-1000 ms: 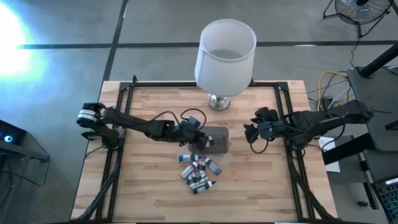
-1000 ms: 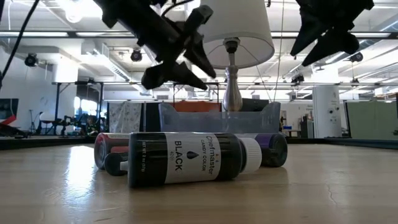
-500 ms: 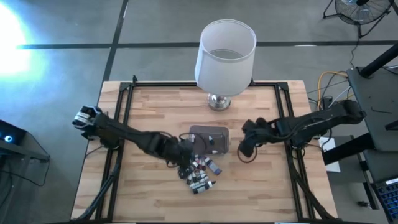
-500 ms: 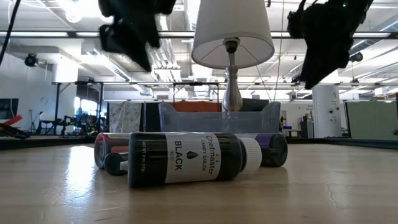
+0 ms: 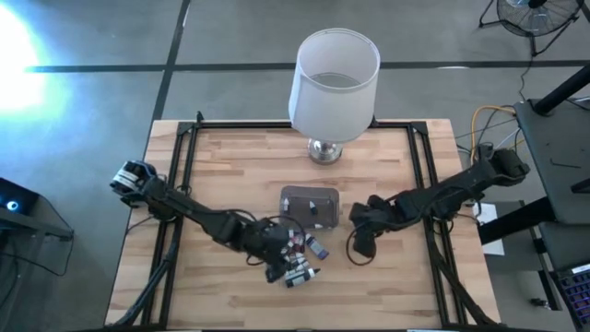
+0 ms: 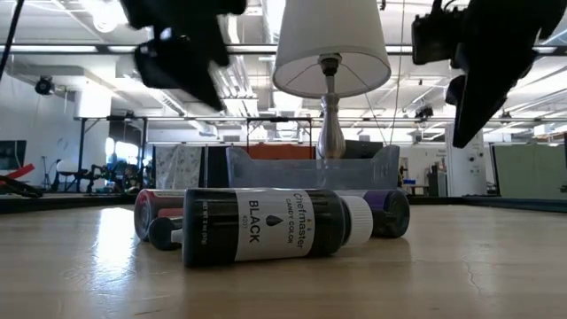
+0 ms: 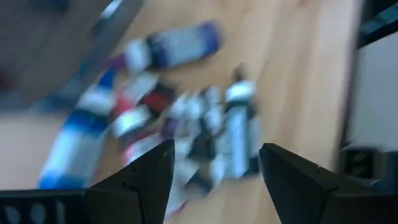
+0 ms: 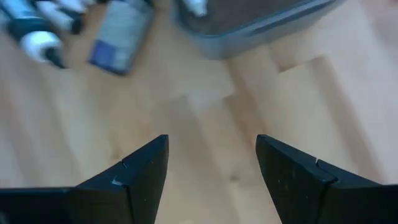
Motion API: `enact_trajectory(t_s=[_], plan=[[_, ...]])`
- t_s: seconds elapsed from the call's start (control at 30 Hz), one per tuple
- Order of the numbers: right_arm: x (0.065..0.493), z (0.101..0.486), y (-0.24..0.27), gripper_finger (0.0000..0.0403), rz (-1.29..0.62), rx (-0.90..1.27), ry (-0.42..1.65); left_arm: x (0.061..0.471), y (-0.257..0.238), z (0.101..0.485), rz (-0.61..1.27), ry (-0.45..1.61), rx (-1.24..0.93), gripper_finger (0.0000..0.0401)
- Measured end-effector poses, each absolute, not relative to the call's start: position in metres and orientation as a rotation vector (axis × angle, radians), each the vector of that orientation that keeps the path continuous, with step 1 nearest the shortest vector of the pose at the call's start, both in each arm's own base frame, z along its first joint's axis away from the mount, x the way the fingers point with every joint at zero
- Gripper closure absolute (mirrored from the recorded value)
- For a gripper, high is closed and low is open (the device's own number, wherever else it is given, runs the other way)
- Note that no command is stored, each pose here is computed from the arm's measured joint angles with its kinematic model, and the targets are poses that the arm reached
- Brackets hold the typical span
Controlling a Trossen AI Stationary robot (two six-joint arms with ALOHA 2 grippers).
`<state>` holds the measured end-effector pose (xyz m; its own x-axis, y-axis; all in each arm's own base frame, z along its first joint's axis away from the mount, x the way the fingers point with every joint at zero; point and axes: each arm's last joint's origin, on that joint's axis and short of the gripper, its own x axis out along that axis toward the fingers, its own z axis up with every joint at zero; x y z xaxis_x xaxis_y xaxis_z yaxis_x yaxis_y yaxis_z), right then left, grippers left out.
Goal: Pick & Place food coloring
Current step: Adjust the big food colorings on the table
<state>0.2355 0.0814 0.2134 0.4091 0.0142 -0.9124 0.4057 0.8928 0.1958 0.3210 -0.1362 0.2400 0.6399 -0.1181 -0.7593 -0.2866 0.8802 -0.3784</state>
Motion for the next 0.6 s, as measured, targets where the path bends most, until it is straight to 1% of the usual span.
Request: enact_trajectory(t_s=[0.1, 0.2, 0.37, 0.5, 0.6], plan=[[0.240, 0.215, 0.089, 0.0168, -0.195, 0.479, 1.070, 0.330, -0.141, 0.225, 0.049, 0.838, -0.537, 0.0188], [0.250, 0.216, 0.093, 0.0168, -0.160, 0.525, 0.985, 0.335, -0.141, 0.201, 0.090, 0.879, -0.562, 0.0188], [0.264, 0.209, 0.099, 0.0168, -0.150, 0.577, 0.930, 0.344, -0.143, 0.172, 0.157, 0.940, -0.582, 0.0188], [0.272, 0.201, 0.104, 0.0168, -0.151, 0.616, 0.916, 0.345, -0.144, 0.164, 0.202, 0.950, -0.608, 0.0188], [0.277, 0.196, 0.109, 0.0168, -0.143, 0.635, 0.903, 0.342, -0.140, 0.164, 0.286, 0.932, -0.592, 0.0188]])
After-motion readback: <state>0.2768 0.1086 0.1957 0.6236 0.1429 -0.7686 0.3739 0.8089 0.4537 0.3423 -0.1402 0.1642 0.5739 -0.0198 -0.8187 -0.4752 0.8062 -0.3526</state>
